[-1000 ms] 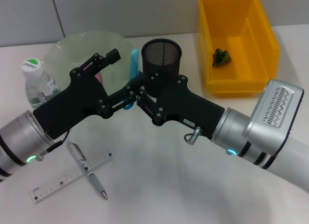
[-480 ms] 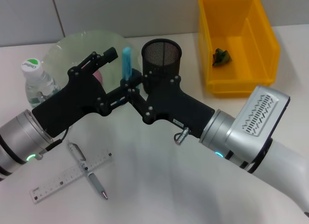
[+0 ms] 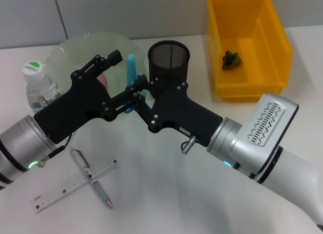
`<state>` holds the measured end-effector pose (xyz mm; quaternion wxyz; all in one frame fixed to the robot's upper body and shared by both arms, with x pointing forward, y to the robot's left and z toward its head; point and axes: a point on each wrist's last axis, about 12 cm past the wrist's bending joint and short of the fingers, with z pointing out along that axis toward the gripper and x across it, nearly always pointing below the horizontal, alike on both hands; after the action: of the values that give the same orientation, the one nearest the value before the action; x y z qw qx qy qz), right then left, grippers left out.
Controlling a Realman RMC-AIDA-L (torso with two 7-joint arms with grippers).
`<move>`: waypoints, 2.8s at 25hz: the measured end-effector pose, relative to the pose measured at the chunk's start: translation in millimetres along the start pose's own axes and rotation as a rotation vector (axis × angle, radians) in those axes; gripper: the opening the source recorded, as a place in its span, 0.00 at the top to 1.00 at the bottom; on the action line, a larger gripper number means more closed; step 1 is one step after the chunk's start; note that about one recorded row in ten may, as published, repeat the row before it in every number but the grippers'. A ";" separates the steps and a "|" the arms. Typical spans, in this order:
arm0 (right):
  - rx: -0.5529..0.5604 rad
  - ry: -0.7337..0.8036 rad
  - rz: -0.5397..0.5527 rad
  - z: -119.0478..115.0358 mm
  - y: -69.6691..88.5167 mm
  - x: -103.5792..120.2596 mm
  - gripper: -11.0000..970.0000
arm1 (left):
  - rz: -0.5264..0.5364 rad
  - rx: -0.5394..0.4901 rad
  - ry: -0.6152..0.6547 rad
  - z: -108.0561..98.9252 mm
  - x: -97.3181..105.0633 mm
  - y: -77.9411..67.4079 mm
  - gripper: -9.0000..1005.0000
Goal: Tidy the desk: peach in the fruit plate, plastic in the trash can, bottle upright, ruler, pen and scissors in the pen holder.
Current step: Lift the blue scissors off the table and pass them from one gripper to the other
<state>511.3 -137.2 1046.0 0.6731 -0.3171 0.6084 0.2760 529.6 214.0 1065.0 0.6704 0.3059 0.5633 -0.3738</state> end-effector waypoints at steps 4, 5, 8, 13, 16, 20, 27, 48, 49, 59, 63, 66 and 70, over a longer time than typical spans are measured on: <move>-0.001 -0.004 -0.009 0.4 1.0 -0.8 0.68 | -0.001 0.000 0.000 -0.1 0.3 -0.4 0.22; -0.001 -0.004 -0.009 0.4 1.0 -0.8 0.68 | -0.001 0.000 0.000 -0.1 0.3 -0.4 0.22; -0.001 -0.004 -0.009 0.3 1.1 -0.7 0.68 | -0.002 0.003 -0.002 -0.2 0.1 -0.8 0.22; 0.000 -0.002 -0.010 -0.2 0.9 -0.2 0.68 | -0.002 0.010 -0.002 -0.1 0.1 -1.6 0.22; 0.000 0.001 -0.010 -0.2 0.8 0.1 0.68 | -0.001 0.013 -0.001 0.2 0.1 -1.8 0.30; 0.000 0.006 -0.010 0.9 0.9 0.2 0.67 | -0.001 0.012 0.001 0.3 0.3 -1.6 0.49; -0.001 0.004 -0.014 1.4 1.1 -0.3 0.67 | 0.001 0.011 0.002 1.6 0.0 -0.7 0.53; 0.003 0.002 -0.035 1.8 0.5 -0.9 0.67 | 0.009 0.015 0.003 3.7 -1.1 0.5 0.71; 0.003 0.002 -0.035 1.8 0.6 -0.9 0.67 | 0.008 0.015 0.003 3.7 -1.1 0.5 0.73; -0.001 -0.007 -0.035 1.7 1.1 -1.8 0.66 | 0.002 0.009 -0.003 4.3 -2.3 2.0 0.87; -0.002 -0.007 -0.036 1.7 1.3 -1.8 0.66 | 0.001 0.008 -0.003 4.2 -2.2 2.0 0.88; -0.003 -0.006 -0.038 1.6 1.0 -1.7 0.66 | -0.001 0.008 -0.002 4.1 -2.0 1.9 0.89; 0.002 -0.009 -0.038 1.0 -0.2 -1.9 0.66 | -0.003 0.007 -0.003 4.0 -2.0 1.8 0.89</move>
<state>512.0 -136.5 1048.0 0.6812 -0.3267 0.5996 0.2641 533.0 211.9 1067.6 0.6695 0.3068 0.5614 -0.3773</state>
